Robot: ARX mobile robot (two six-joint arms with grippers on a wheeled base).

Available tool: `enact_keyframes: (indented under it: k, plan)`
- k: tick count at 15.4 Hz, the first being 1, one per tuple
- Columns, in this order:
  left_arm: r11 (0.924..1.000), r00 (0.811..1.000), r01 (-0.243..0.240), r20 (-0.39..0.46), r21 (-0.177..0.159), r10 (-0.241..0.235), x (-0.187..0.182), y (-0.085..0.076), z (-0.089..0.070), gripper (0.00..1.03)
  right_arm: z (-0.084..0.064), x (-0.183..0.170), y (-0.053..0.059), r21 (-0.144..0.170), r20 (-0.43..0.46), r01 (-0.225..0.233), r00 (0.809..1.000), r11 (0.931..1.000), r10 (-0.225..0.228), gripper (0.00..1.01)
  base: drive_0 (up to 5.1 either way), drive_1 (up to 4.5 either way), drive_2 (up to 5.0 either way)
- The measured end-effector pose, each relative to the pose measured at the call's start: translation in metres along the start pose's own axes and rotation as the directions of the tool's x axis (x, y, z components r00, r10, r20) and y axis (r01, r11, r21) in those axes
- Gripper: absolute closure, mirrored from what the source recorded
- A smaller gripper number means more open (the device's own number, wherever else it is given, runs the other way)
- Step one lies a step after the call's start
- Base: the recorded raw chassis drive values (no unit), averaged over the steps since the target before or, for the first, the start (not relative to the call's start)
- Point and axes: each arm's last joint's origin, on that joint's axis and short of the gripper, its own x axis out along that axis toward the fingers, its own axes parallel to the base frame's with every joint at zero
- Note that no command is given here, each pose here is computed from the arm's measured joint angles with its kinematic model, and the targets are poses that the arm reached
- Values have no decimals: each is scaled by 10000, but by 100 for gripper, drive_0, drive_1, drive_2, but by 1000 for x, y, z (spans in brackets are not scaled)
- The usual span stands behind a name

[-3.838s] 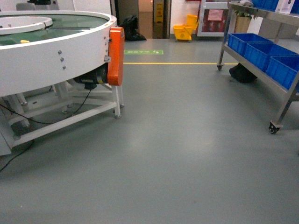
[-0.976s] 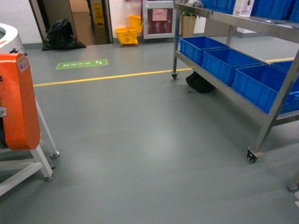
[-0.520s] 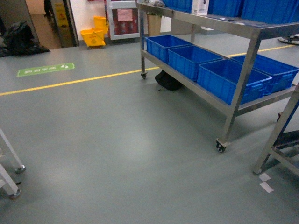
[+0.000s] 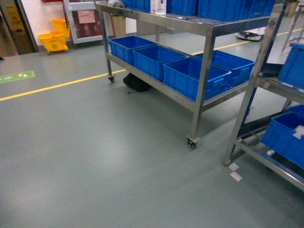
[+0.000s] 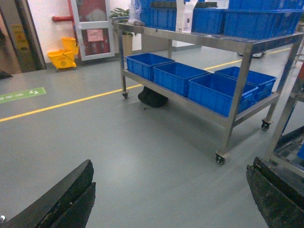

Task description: Pick red block from blue box to shelf

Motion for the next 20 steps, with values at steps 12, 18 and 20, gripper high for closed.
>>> enact_keyframes:
  k: [12,18,20]
  plan:
    - [10000,10000,0,0,0,0,0,0,0,5,0,0,0,0,0,0,10000,10000,0,73,-153,-153,-153]
    - [10000,10000,0,0,0,0,0,0,0,5,0,0,0,0,3,4,10000,10000,-4,73,-153,-153,-153]
    - [10000,10000,0,0,0,0,0,0,0,5,0,0,0,0,0,4,10000,10000,-4,73,-153,-153,-153]
